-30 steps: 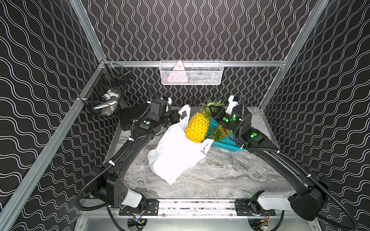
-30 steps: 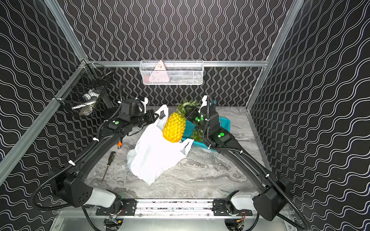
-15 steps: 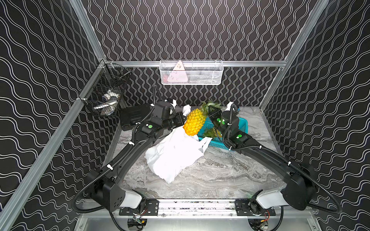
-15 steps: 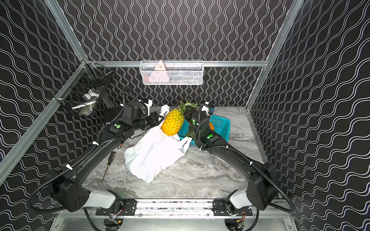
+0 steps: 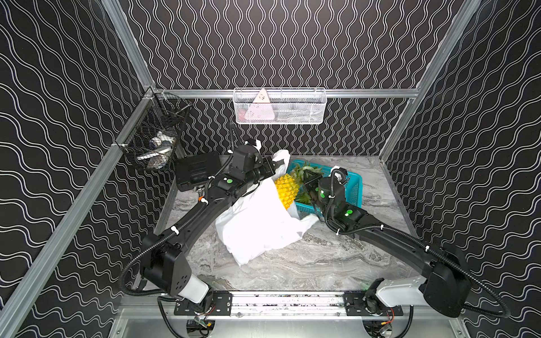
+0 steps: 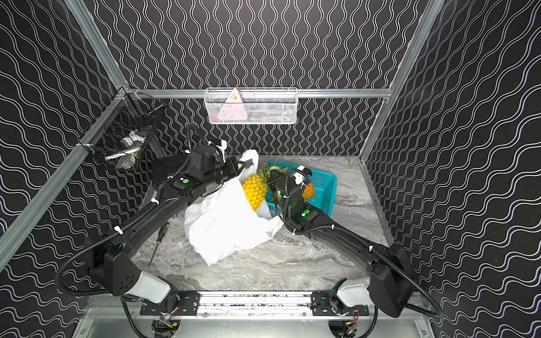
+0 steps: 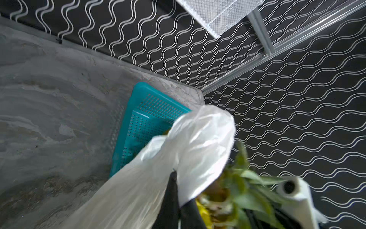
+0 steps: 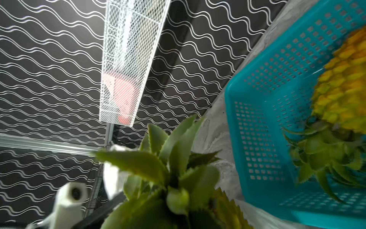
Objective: Place the pineapple into a plastic bag & tie a knot
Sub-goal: Place the pineapple in the plastic bag.
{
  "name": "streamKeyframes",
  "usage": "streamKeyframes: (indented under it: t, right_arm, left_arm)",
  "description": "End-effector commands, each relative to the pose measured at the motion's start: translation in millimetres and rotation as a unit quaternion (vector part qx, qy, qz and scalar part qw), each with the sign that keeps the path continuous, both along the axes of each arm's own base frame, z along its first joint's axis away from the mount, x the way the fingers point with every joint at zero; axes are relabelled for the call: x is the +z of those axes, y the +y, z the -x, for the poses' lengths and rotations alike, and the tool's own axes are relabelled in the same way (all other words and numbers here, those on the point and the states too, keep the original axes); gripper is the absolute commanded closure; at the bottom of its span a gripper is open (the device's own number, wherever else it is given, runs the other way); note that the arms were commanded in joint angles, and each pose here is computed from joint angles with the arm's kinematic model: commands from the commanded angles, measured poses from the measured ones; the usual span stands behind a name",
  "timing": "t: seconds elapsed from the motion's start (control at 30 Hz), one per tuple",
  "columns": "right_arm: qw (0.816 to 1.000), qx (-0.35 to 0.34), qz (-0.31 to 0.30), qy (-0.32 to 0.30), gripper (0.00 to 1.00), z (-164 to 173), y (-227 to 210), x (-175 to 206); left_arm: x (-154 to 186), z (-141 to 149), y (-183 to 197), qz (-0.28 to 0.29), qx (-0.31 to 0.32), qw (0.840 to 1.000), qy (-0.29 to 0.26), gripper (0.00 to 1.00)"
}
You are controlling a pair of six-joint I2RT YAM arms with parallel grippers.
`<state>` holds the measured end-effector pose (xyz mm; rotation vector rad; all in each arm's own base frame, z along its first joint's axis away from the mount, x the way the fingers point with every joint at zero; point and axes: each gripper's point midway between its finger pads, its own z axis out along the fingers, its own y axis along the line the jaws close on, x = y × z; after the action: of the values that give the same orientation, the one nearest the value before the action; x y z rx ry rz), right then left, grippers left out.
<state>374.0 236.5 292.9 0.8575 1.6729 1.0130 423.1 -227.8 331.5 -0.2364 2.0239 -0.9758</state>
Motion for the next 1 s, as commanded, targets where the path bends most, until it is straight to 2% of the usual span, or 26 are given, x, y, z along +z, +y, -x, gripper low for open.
streamKeyframes:
  t: [0.0,0.13,0.2,0.23,0.3,0.47,0.53,0.63,0.77,0.87,0.97]
  right_arm:
    - [0.997,-0.027,-0.039,-0.065,1.00,-1,-10,45]
    - [0.998,0.032,-0.019,-0.060,1.00,2,11,46]
    - [0.995,0.088,0.020,-0.047,1.00,4,28,32]
    - [0.993,0.107,0.050,-0.016,1.00,6,32,15]
    - [0.983,0.159,0.088,-0.003,1.00,12,46,-13]
    - [0.955,0.242,0.167,0.043,1.00,18,71,-83]
    - [0.943,0.271,0.186,0.049,0.90,18,81,-92]
    - [0.918,0.322,0.218,0.079,0.62,22,95,-104]
    - [0.895,0.354,0.263,0.073,0.42,30,94,-82]
    - [0.883,0.340,0.316,0.074,0.32,37,70,-65]
    - [0.881,0.303,0.349,0.099,0.26,31,33,-52]
  left_arm:
    - [23,4,13,0.027,0.034,0.999,-0.027,1.00]
    - [21,1,11,0.029,0.027,0.998,-0.043,1.00]
    - [29,-5,14,0.070,0.026,0.995,-0.071,1.00]
    - [31,-10,15,0.093,0.019,0.993,-0.077,1.00]
    - [35,-18,14,0.118,0.011,0.989,-0.086,1.00]
    - [16,-24,9,0.134,0.005,0.987,-0.084,1.00]
    - [4,-24,9,0.131,0.001,0.989,-0.073,1.00]
    - [-9,-27,13,0.106,-0.001,0.993,-0.054,1.00]
    - [-30,-27,26,0.037,0.005,0.999,-0.008,1.00]
    - [-50,-19,42,0.002,0.009,0.999,0.032,1.00]
    - [-70,-6,56,-0.034,0.013,0.997,0.072,1.00]
